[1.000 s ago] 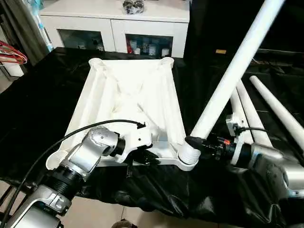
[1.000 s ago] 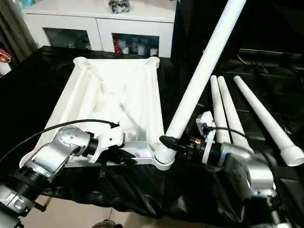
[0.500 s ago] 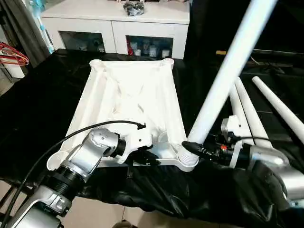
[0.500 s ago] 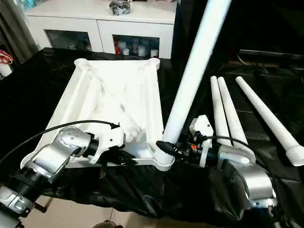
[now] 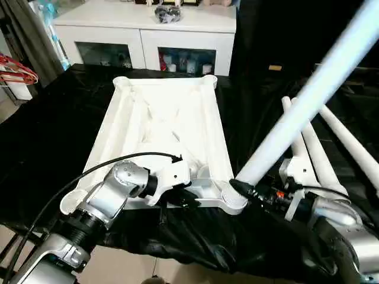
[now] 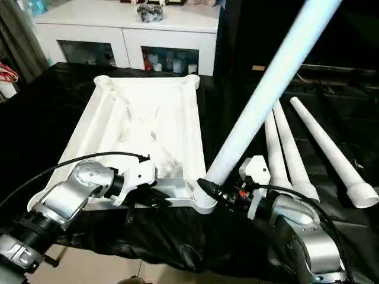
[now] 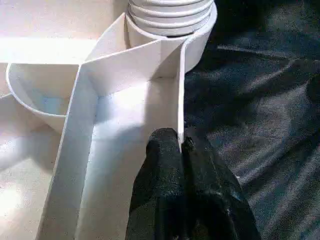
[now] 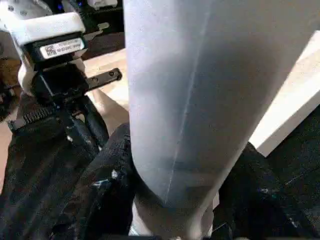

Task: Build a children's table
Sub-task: Insert table leg to table base

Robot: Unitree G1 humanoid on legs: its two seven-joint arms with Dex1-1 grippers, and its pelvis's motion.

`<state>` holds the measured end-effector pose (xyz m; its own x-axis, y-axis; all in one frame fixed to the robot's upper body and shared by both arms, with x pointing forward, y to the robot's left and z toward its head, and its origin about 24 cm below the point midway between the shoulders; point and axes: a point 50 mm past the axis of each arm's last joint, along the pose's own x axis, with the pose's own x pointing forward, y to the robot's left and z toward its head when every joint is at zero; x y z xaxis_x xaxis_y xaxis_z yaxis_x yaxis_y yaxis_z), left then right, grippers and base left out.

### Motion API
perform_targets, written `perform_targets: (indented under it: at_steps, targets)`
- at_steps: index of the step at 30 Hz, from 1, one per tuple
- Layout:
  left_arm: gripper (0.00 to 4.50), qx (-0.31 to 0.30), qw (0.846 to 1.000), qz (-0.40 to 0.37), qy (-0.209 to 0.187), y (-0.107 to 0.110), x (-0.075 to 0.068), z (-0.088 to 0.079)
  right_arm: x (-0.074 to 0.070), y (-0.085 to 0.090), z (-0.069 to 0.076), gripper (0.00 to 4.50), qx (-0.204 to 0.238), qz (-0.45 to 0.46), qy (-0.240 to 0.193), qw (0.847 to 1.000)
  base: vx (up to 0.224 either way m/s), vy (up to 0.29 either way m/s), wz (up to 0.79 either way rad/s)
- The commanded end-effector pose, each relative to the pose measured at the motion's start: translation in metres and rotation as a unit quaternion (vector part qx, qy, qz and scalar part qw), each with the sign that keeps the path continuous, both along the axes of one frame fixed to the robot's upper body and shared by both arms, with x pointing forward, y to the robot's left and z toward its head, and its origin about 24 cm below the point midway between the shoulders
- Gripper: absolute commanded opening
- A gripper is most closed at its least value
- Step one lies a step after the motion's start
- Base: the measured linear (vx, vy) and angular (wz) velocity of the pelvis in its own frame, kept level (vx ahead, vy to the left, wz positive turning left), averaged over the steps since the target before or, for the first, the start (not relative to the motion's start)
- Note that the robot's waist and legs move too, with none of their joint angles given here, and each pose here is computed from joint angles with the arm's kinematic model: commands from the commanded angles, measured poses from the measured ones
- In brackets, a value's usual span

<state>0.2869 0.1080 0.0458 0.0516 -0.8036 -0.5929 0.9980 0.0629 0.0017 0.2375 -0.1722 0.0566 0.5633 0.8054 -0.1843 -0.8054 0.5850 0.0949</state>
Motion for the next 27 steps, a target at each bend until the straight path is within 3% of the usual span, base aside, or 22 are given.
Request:
perform_targets:
  at_steps: [1,15,21,27]
  targets:
    - [0.00,0.005,1.000,-0.004,-0.005,-0.001,-0.001,0.001,-0.012,-0.001,-0.028,1.85,-0.070,0.026,0.064,0.995,0.000,0.000,0.00]
    - [0.00,0.013,1.000,-0.013,-0.003,0.000,-0.003,0.000,0.005,0.012,-0.023,1.85,-0.114,0.147,0.080,0.979,0.000,0.000,0.00]
    - [0.00,0.014,1.000,-0.017,0.002,0.000,-0.005,0.000,0.021,0.009,-0.022,1.85,-0.081,0.120,0.091,0.985,0.000,0.000,0.00]
    - [0.00,0.011,1.000,-0.009,-0.002,0.002,-0.004,0.001,0.019,-0.005,-0.031,1.85,-0.054,0.086,0.114,0.988,0.000,0.000,0.00]
